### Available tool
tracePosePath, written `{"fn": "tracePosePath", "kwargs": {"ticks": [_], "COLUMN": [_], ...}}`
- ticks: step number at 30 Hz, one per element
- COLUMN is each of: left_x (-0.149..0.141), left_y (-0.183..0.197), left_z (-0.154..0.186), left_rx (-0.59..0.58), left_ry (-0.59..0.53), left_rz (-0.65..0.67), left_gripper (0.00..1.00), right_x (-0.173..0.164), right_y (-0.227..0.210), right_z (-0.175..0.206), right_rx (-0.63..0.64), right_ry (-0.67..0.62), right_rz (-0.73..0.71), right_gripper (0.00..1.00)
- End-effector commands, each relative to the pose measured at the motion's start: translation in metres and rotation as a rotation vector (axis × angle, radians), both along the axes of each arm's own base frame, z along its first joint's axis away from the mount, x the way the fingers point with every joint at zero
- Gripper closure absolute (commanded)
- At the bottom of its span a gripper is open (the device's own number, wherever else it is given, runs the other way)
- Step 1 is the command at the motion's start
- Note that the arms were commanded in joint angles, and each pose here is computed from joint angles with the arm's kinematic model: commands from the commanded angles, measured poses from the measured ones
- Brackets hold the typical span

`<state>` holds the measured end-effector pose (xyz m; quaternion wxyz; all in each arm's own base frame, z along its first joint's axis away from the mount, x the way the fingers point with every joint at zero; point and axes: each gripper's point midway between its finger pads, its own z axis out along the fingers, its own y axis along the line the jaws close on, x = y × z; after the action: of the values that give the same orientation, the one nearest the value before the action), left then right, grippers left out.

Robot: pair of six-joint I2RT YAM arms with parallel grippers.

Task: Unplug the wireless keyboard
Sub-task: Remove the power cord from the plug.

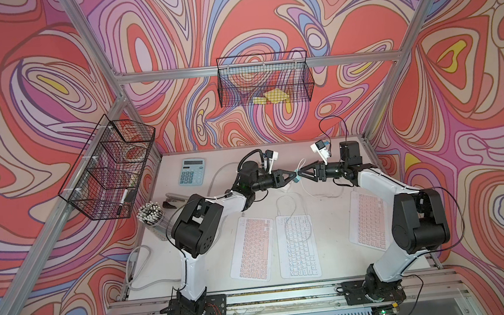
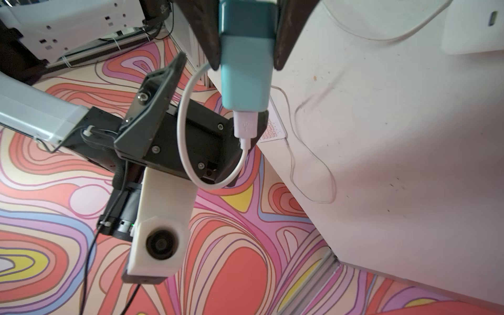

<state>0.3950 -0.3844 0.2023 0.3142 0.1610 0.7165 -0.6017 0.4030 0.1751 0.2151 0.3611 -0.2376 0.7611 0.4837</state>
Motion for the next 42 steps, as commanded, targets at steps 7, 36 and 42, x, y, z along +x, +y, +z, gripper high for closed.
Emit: {"fn": "tracePosePath", "kwargs": {"ticks": [7,36,42], "left_x": [0.006,0.002,0.000], "left_y": [0.018,0.001,-0.001], "left_z": [-0.011,0.004,0.005], "left_rx": [0.235,0.298,0.290], "left_ry": [-0.194,-0.316,-0.329], "left_rz": [0.175,0.201,0.197], "left_gripper": [1.00,1.00,1.00], "right_x": [0.036,0.029,0.031], "right_y": [-0.035,0.012,0.014], "right_z": [0.016,-0.028,-0.030], "right_rx": [0.008,0.239,0.252], "right_ry": [0.098,0.384,0.396], "right_rz": [-0.340,-0.417,-0.425], "right_gripper": [0.52,0.61,0.65]}}
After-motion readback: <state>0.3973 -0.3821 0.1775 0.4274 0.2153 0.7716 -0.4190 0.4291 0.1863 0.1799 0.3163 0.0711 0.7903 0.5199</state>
